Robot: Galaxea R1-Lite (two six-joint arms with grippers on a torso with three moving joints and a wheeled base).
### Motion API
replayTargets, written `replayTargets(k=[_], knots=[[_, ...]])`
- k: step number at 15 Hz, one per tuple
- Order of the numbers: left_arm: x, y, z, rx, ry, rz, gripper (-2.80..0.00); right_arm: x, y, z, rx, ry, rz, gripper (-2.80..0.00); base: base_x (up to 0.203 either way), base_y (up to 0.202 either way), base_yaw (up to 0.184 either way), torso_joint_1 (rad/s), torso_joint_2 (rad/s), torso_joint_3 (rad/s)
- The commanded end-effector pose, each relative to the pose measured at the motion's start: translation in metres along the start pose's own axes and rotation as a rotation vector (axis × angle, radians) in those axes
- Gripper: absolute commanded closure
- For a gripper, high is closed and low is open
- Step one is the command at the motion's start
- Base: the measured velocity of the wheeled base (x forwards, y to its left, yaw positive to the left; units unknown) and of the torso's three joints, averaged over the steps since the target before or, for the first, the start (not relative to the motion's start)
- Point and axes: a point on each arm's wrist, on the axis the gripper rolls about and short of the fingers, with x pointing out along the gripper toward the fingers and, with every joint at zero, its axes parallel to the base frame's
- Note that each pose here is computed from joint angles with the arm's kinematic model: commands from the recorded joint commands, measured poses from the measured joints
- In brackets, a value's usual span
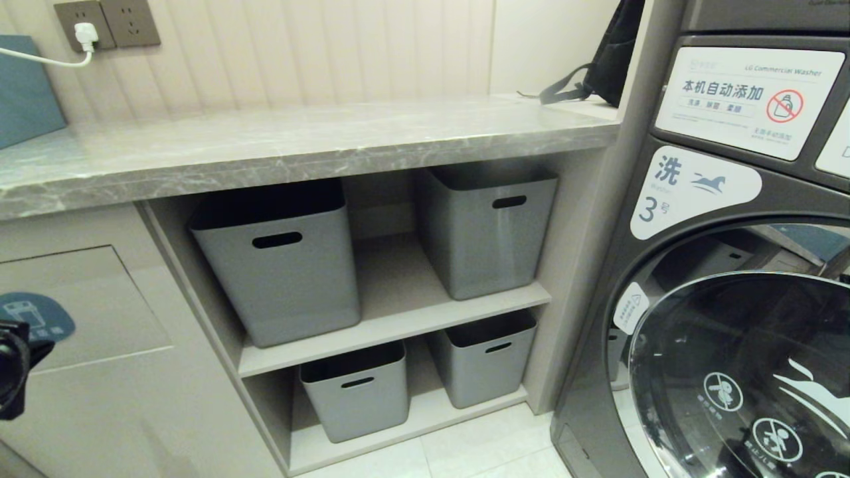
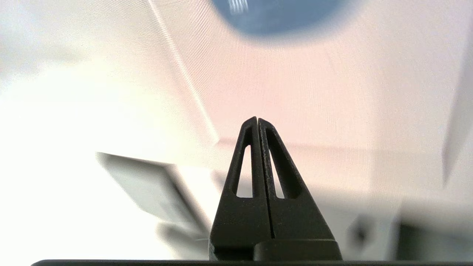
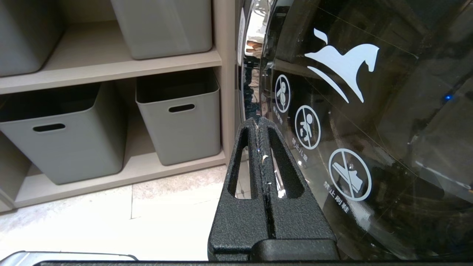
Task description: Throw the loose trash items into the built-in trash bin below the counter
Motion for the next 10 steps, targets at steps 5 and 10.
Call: replayTargets(k=[5, 10], knots=[[-0.094, -0.014, -0.033, 0.935, -0.148, -0.195, 0.0, 0.0, 0.0, 0.0, -0.001, -0.002, 0.0, 0.0, 0.0, 0.0, 0.0, 0.0, 0.0, 0.0], [-0.118, -0.024, -0.065, 1.224, -0.123, -0.432, 0.0, 0.0, 0.0, 0.0, -0.001, -0.001, 0.0, 0.0, 0.0, 0.0, 0.0, 0.0, 0.0, 0.0]])
